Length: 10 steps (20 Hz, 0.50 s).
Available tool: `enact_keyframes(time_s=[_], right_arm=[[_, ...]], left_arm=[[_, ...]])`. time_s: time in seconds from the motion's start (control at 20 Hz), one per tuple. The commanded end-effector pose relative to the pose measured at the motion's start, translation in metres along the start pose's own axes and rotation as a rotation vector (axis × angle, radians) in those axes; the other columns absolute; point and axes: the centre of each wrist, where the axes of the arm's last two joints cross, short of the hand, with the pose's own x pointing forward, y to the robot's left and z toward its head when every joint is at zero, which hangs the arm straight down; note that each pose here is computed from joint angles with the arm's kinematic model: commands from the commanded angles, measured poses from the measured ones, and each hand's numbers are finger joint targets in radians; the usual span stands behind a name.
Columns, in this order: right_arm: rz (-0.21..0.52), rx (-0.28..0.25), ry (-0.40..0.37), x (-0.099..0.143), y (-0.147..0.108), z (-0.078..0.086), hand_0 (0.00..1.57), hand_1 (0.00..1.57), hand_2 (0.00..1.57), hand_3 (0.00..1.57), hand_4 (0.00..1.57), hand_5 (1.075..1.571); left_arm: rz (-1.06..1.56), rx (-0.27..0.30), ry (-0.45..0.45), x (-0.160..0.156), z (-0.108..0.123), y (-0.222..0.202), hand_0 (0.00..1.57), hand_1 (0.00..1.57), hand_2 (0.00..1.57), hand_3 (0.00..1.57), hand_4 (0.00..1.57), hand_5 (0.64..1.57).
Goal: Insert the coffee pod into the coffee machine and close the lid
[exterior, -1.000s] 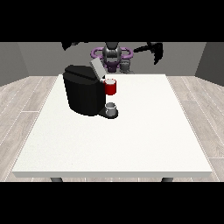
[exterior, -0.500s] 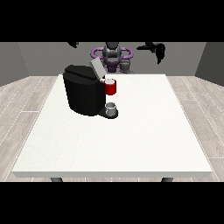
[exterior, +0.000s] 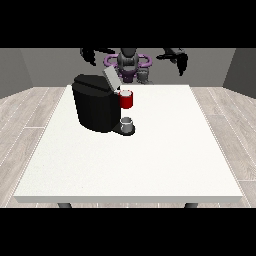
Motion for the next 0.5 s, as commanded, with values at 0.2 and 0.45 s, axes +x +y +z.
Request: enact_keyframes(time_s=[0.2,0.45], right_arm=[[-0.022,0.002,0.011,-0.016,-0.013,-0.012,0.0,0.0,0.0,0.0,0.0,1.571],[-0.012,0.0,-0.004,0.002,-0.009,-0.037,0.0,0.0,0.0,0.0,0.0,1.571]], left_arm=[[0.041,0.015,-0.041,0.02,0.013,-0.01,0.0,0.0,0.0,0.0,0.0,1.571],[-0.012,0.03,-0.055,0.03,0.032,-0.005,0.0,0.0,0.0,0.0,0.0,1.571]])
